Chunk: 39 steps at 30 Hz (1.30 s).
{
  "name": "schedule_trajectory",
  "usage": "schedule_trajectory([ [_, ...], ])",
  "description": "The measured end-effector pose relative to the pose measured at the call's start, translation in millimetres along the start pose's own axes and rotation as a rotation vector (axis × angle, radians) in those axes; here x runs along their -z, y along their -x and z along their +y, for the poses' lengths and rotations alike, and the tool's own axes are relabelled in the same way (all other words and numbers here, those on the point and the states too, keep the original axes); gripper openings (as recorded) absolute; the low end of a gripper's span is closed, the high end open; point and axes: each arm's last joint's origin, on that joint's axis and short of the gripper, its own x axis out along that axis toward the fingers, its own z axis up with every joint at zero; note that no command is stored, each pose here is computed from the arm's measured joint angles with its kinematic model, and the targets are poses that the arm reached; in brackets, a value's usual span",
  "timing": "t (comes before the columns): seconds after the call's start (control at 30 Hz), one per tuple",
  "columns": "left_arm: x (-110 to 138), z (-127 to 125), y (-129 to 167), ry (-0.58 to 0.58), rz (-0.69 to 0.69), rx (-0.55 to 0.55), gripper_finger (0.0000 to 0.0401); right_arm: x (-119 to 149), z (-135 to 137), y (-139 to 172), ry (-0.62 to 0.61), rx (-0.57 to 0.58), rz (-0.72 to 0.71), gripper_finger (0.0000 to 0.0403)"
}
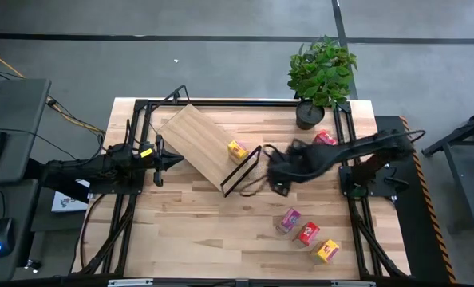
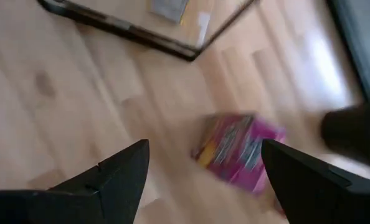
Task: Stack cereal on shelf
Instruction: Put the yellow cereal box on the shelf aligned with the other yellow cereal box
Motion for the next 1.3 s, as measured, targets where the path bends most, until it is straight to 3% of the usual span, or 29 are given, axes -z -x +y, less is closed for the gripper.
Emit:
schedule_trajectory([
  [0.2,0.1,0.0,0.0,0.000,0.001,0.000,0.0003,53.6,-10.1,16.9,-0.091,-0.317,-0.195,0.0302],
  [0.3,0.0,0.0,0.0,0.000,0.000,0.000,0.0003,68.2,-13.9,29.5,-0.120,-0.493,-0.327,0.0302],
  [0.47,0.0,0.0,0.0,0.000,0.000,0.000,0.0003,86.9,-19.6,45.4,-0.161,-0.694,-0.476,0.0302],
  [0.57,0.0,0.0,0.0,0.000,0.000,0.000,0.0003,98.2,-17.4,47.3,-0.116,-0.797,-0.487,0.0302],
  [0.7,0.0,0.0,0.0,0.000,0.000,0.000,0.0003,114.6,-5.1,43.1,-0.013,-0.932,-0.373,0.0302],
  [0.83,0.1,0.0,0.0,0.000,0.000,0.000,0.0003,131.1,14.1,44.8,0.073,-1.028,-0.289,0.0302],
  [1.03,0.0,0.0,0.0,0.000,0.000,0.000,0.0003,159.5,36.9,65.5,0.278,-1.146,-0.288,0.0302],
  [1.3,0.0,0.0,0.0,0.000,0.000,0.000,0.0003,194.4,37.5,72.1,0.417,-1.104,-0.206,0.0302],
])
